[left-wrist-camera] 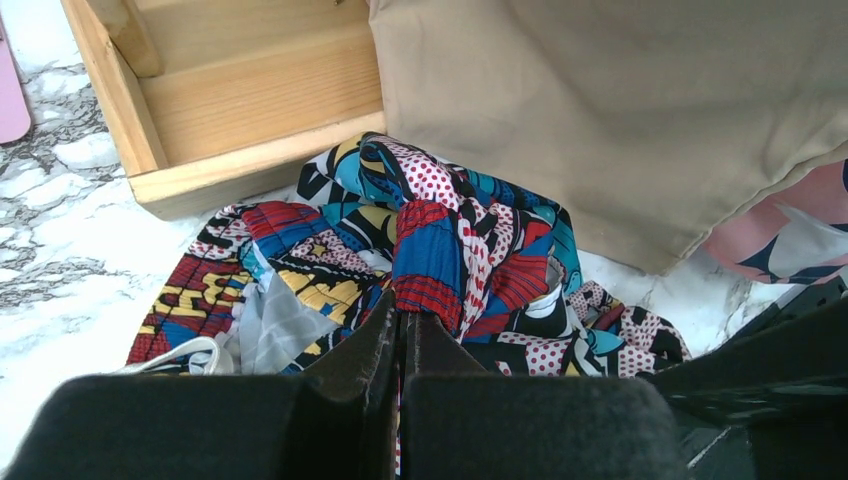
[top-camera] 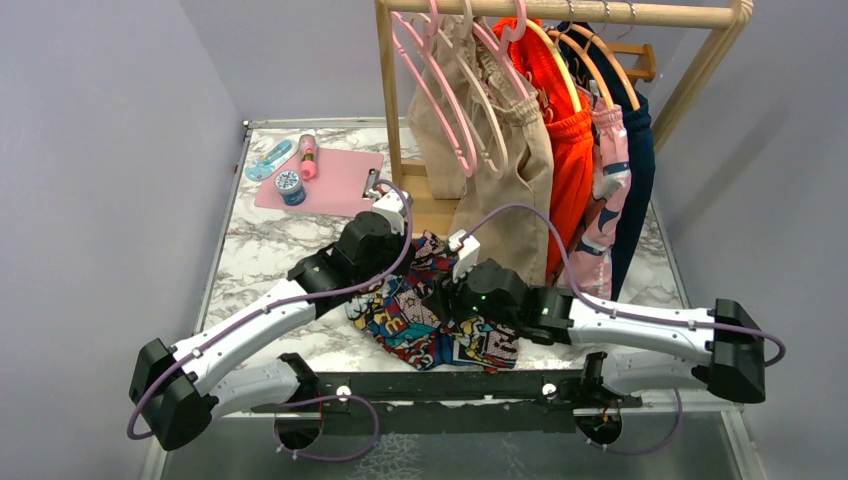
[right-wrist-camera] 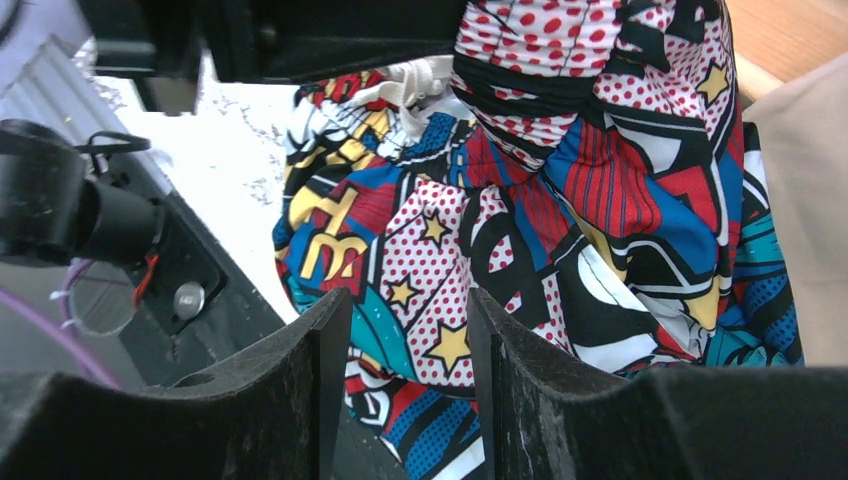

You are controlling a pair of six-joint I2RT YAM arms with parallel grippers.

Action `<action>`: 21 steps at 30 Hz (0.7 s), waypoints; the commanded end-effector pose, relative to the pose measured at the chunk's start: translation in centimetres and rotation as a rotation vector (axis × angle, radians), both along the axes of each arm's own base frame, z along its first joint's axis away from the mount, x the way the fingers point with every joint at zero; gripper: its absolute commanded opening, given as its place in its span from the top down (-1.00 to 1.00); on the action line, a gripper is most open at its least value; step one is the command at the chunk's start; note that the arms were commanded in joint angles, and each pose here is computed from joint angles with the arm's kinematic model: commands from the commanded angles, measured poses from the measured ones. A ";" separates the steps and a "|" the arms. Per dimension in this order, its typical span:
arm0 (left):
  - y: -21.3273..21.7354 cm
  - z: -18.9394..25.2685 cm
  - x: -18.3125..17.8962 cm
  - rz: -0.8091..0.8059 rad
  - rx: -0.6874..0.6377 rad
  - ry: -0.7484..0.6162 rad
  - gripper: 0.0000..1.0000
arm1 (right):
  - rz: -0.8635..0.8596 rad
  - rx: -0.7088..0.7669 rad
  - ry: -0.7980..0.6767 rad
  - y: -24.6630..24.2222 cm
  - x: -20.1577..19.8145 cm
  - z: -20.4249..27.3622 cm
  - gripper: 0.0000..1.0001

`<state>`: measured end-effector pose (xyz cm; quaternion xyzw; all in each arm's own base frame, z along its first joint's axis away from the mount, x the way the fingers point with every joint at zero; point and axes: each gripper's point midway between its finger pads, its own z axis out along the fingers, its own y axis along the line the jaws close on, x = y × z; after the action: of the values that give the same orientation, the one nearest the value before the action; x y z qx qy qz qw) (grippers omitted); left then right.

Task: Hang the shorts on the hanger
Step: Adjust the shorts at the center of the board.

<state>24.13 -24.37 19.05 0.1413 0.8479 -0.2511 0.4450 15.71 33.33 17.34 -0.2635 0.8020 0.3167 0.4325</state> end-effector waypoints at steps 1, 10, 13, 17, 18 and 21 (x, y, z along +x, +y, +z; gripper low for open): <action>-0.3 0.8 0.2 -0.003 -0.036 -0.033 1.00 | -0.184 0.008 -0.023 -0.1 2.1 -0.8 0.01; -0.2 -0.8 -0.1 -0.019 -0.015 -0.018 1.00 | -0.413 -0.070 -0.075 -1.4 5.4 -1.7 -0.08; -0.5 -1.0 -0.3 -0.042 -0.022 -0.014 1.00 | -0.341 -0.016 -0.108 -0.4 5.1 -0.2 -0.13; -1.2 -0.6 -0.7 -0.085 -0.046 -0.021 1.00 | -0.280 0.046 -0.119 0.3 4.5 1.5 -0.16; -1.5 -0.4 -0.7 -0.097 -0.055 -0.025 1.00 | -0.277 0.059 -0.121 0.4 4.5 1.8 -0.16; -2.2 0.1 -1.0 -0.139 -0.075 -0.030 1.00 | -0.293 0.101 -0.126 0.3 4.6 2.9 -0.16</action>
<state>23.42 -24.95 17.41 0.1604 0.8449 -0.2682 0.4341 20.06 32.96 17.11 -0.1612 0.8118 0.2362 0.5092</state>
